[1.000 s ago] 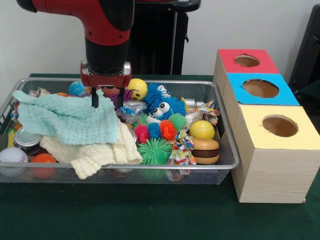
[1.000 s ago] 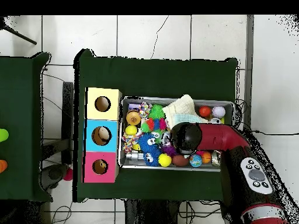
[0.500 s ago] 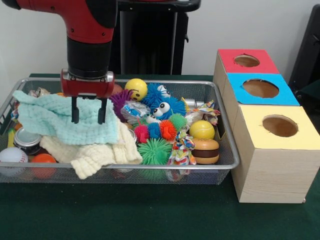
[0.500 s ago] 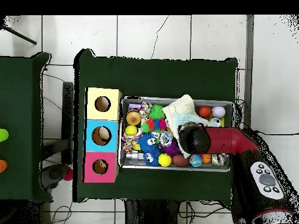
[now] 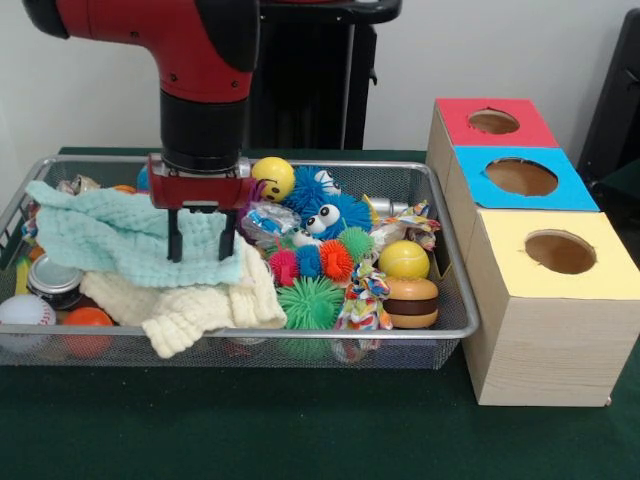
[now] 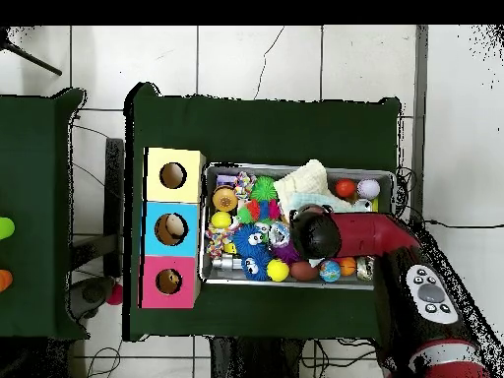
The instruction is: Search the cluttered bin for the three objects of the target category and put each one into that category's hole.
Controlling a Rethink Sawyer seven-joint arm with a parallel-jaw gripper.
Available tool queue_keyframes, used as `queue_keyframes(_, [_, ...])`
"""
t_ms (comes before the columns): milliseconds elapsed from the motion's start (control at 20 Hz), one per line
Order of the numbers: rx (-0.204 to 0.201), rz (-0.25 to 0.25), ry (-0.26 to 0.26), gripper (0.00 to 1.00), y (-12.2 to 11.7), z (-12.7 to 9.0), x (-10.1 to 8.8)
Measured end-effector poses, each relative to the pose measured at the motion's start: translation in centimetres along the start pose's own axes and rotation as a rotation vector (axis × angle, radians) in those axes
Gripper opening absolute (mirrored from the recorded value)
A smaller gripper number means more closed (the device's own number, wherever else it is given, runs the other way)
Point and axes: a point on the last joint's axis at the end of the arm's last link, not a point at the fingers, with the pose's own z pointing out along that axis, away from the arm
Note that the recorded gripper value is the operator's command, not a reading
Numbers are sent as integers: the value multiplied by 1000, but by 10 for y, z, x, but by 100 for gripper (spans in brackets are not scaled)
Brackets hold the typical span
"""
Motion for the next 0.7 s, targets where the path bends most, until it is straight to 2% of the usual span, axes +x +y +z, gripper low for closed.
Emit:
queue_keyframes(300, [-5,-22,28,100,15,11,7])
queue_keyframes(700, [7,-16,31,100,8,17,11])
